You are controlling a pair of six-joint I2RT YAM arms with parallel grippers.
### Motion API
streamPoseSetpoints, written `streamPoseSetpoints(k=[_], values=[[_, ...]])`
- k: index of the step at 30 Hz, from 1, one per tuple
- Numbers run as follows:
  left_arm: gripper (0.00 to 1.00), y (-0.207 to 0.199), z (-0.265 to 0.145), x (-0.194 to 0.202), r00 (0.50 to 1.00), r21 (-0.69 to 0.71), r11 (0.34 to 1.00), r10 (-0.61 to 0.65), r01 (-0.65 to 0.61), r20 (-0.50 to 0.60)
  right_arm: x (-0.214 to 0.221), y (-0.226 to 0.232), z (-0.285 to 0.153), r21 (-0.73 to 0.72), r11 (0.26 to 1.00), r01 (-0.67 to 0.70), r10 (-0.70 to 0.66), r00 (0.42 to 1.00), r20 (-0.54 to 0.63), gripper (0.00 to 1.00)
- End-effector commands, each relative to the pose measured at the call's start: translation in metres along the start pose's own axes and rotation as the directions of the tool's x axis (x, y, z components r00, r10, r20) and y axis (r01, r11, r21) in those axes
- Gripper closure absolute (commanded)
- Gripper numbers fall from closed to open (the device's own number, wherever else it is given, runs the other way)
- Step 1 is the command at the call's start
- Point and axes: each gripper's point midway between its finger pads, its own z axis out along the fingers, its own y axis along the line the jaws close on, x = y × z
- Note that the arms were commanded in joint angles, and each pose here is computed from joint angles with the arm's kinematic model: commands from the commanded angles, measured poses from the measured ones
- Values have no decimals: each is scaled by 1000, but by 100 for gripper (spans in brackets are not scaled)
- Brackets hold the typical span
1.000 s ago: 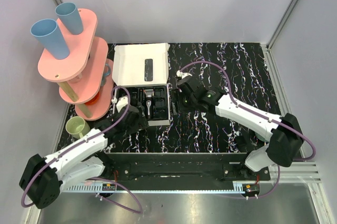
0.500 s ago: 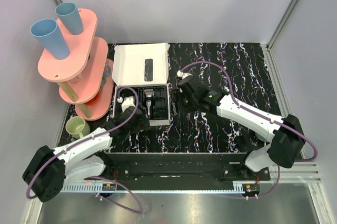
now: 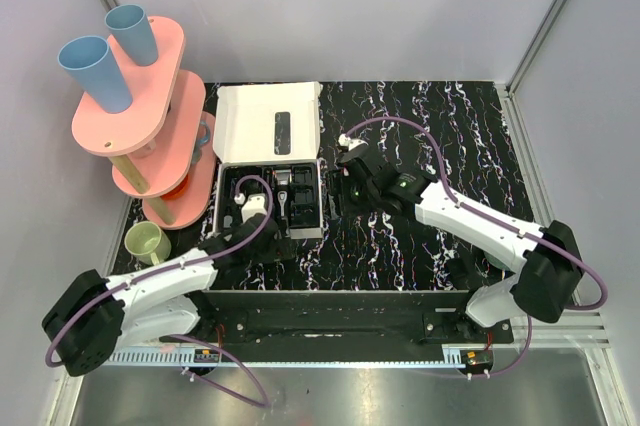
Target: Sort the hair-cutting tools
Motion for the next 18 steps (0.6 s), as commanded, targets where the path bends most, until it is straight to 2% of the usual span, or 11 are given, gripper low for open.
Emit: streamPoseSetpoints(k=[1,6,11,18], values=[[2,-3,-1,5,999,16,999,-39,39,14,-4,1,-12,-17,1000,-20,21,1000,23,31],[8,-3,-1,10,1000,0,1000,-23,23,-2,0,-1,-10,-10,1000,-20,20,1000,13,31],[32,-3,-2,5,1000,-39,999,-3,3,3,2,-3,-8,-5,1000,-20,20,1000,7,32],[51,-4,0,8,999,-84,995,46,-47,-22,1,-3,-10,-4,1000,-17,17,1000,15,32]])
